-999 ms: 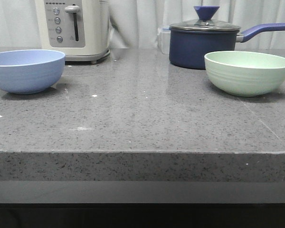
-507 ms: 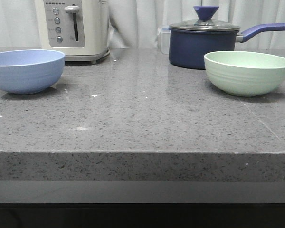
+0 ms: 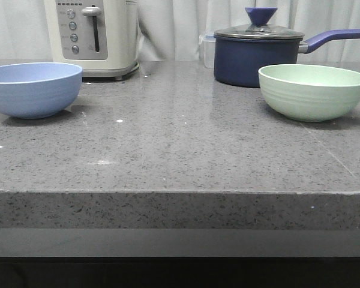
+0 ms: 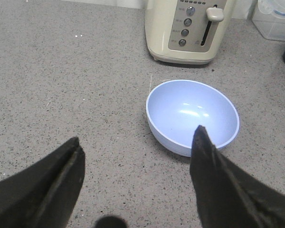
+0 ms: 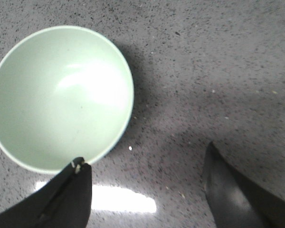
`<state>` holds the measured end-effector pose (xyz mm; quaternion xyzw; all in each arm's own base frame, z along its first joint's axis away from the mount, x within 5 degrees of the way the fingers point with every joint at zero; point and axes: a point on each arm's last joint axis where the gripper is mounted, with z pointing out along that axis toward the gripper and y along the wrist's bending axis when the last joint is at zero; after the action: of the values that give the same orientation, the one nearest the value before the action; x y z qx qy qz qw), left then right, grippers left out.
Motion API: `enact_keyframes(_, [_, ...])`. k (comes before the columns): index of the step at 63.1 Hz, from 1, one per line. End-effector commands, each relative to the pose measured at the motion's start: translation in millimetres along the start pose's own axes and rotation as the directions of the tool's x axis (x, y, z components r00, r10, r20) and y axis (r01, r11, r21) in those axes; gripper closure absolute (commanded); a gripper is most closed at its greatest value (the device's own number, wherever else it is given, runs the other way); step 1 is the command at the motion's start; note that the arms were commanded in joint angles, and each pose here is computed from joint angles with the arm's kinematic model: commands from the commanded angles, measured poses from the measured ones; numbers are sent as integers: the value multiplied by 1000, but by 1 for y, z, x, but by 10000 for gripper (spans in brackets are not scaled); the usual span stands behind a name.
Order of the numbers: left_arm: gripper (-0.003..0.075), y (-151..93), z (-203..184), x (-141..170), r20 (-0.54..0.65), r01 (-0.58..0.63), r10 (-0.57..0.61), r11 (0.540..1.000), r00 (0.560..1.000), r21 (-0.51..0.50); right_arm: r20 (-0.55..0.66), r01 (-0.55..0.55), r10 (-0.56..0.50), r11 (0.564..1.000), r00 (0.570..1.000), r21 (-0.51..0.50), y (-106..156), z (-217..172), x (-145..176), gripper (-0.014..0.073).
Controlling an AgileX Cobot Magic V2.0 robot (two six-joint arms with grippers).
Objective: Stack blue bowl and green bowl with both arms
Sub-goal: 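Lower the right gripper onto the rim of the pale green bowl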
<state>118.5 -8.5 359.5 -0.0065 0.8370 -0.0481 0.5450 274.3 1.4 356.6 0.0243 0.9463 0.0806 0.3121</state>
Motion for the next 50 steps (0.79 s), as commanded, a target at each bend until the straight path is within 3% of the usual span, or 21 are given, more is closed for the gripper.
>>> enact_keyframes(1, [247,-1,-2,-14,92,7,-8,1000,996,11,53,-25,27,999,998,-38,3,-5,-21,84])
enact_keyframes(20, [247,-1,-2,-14,92,7,-8,1000,996,11,-50,-68,65,995,997,-67,-1,46,-44,84])
enact_keyframes(35, [247,-1,-2,-14,92,7,-8,1000,996,11,-136,-90,75,990,988,-106,-3,83,-42,88])
enact_keyframes(40, [247,-1,-2,-14,92,7,-8,1000,996,11,-150,-98,78,987,986,-125,-3,91,-42,132])
enact_keyframes(50, [247,-1,-2,-14,92,7,-8,1000,996,11,-148,-107,87,985,985,-132,-2,95,-42,305])
